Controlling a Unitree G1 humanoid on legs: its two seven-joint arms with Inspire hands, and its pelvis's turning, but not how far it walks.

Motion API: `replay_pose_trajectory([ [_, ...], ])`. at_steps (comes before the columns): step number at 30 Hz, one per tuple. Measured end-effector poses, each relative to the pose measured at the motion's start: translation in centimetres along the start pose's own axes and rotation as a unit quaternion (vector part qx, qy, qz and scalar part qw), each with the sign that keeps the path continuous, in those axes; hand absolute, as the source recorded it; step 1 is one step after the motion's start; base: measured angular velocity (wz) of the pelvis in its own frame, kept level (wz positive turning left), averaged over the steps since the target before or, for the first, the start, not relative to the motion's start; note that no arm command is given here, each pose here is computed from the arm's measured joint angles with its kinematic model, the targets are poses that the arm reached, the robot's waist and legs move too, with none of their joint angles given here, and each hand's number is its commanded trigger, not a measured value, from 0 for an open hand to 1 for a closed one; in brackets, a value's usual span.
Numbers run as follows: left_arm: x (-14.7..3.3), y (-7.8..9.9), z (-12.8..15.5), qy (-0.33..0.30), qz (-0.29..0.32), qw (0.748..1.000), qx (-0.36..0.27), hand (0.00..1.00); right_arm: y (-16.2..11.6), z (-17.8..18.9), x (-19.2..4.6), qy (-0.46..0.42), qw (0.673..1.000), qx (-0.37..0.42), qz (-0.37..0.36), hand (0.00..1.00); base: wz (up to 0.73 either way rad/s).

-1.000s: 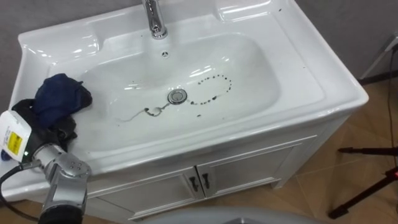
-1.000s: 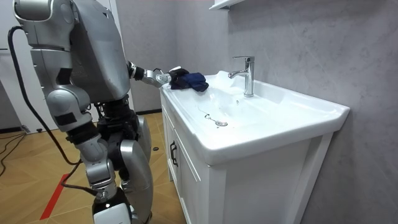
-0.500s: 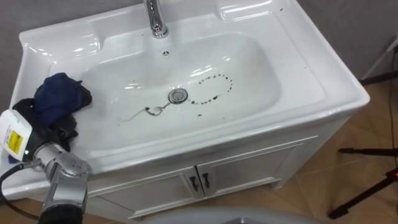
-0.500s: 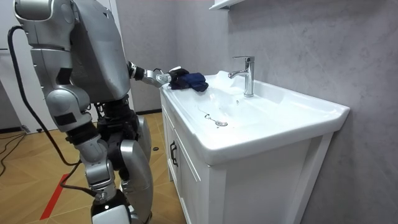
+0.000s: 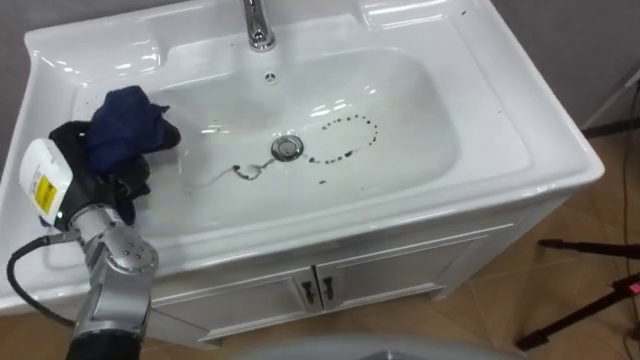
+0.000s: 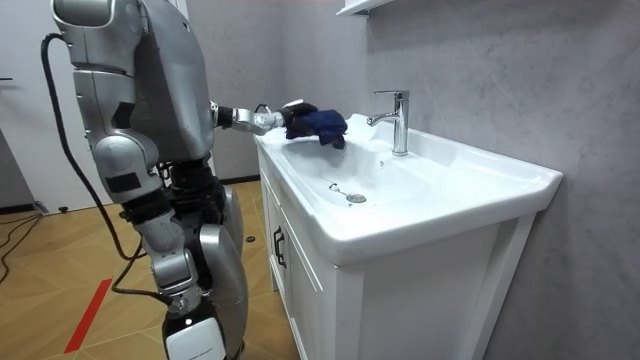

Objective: Wipe basin

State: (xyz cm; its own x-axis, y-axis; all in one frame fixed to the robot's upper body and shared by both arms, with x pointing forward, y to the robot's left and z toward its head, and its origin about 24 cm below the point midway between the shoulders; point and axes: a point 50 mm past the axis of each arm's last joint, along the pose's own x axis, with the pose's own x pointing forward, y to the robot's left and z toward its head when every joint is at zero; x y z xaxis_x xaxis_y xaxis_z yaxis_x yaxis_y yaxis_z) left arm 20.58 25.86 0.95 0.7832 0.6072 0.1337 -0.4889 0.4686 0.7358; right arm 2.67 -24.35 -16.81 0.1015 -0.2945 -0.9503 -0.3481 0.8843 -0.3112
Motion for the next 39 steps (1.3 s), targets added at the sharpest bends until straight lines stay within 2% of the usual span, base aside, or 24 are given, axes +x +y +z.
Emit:
replay_pose_trajectory([
  [4, 0.0, 0.3, 1.8, -0.057, 0.009, 0.998, 0.004, 1.0, 0.0, 0.2, 0.0, -0.007, 1.0, 0.0, 0.002, 0.0, -0.01],
  [18, -0.9, -1.0, 2.5, -0.071, -0.033, 0.997, 0.004, 1.0, 0.0, 0.2, 0.0, -0.006, 1.0, -0.016, 0.005, 0.0, 0.01],
  [23, -1.4, -2.0, 1.6, -0.078, -0.062, 0.993, 0.061, 1.0, 0.2, -0.5, 0.0, 0.01, 1.0, -0.019, 0.009, 0.0, 0.02],
  [30, -3.5, -3.7, 0.3, -0.073, -0.146, 0.979, 0.121, 1.0, 0.2, -0.8, 0.0, 0.023, 0.999, -0.022, 0.015, 0.0, 0.01],
  [39, -4.3, -4.4, -1.6, -0.039, -0.19, 0.966, 0.171, 1.0, 0.0, -0.7, 0.0, 0.028, 0.999, -0.024, 0.011, 0.0, -0.05],
])
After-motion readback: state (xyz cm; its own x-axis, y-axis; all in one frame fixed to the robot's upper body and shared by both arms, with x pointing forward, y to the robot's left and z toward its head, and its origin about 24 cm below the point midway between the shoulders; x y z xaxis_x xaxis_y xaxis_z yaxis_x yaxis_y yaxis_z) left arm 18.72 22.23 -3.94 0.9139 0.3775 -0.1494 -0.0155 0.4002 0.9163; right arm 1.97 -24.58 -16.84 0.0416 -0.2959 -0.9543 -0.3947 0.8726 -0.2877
